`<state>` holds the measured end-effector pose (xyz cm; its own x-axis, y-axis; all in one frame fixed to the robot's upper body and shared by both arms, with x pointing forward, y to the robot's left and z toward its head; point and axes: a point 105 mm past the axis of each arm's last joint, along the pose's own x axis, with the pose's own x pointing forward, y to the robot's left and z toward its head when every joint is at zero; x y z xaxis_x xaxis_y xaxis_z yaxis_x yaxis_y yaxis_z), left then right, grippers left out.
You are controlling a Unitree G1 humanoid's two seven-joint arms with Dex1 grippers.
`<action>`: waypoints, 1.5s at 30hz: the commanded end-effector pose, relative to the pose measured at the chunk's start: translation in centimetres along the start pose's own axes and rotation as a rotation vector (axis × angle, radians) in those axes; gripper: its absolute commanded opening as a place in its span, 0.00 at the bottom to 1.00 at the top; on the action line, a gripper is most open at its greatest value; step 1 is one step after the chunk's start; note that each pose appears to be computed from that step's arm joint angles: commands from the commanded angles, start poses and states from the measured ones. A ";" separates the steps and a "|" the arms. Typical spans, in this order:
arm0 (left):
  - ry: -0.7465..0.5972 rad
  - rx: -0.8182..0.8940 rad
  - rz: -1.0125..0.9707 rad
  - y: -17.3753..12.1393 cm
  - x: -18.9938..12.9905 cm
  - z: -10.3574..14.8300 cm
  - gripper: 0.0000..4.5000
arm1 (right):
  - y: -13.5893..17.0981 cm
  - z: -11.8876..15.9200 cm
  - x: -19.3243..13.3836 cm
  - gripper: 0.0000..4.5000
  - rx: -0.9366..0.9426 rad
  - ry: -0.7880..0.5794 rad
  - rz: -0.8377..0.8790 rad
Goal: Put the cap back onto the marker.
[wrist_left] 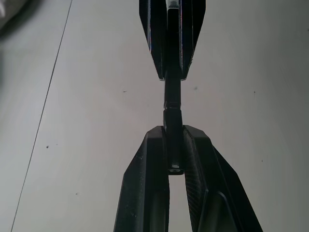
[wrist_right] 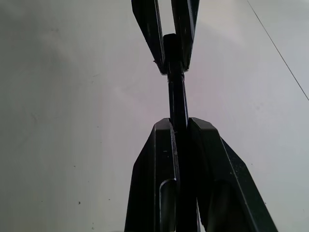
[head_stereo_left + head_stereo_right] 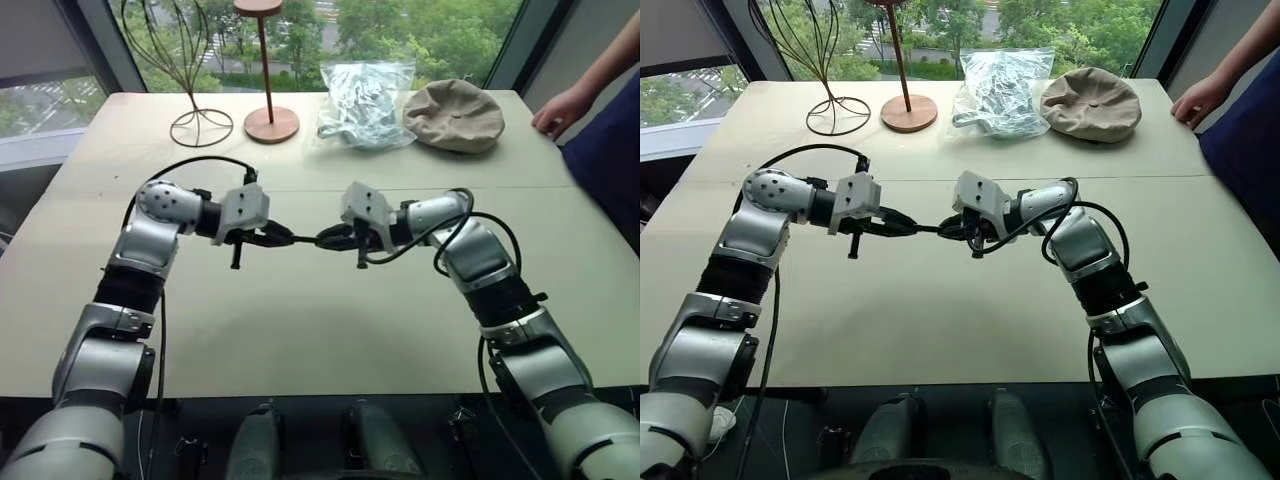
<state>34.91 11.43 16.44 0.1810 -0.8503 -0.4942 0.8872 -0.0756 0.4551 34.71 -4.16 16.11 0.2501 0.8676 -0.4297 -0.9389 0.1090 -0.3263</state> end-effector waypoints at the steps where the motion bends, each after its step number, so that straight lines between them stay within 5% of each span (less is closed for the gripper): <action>1: -0.028 0.026 -0.145 -1.7 2.1 1.3 0.01 | 0.2 5.8 0.4 0.00 -0.167 -0.152 0.013; 14: -0.154 -0.125 -0.207 -2.0 2.5 4.2 0.01 | -0.8 5.6 0.8 0.00 -0.160 -0.151 -0.052; 22: -0.205 -0.078 -0.201 -1.9 3.7 5.8 0.01 | -0.7 6.2 0.9 0.00 -0.081 -0.209 -0.032; 45: -0.094 -0.080 -0.289 -3.1 2.3 4.4 0.01 | -1.4 5.5 0.1 0.00 -0.159 -0.089 -0.024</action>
<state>33.66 11.94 17.09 0.1354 -0.8270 -0.5456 0.9605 -0.0255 0.2771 34.26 -3.38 16.60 0.1874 0.8694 -0.4572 -0.9388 0.0215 -0.3439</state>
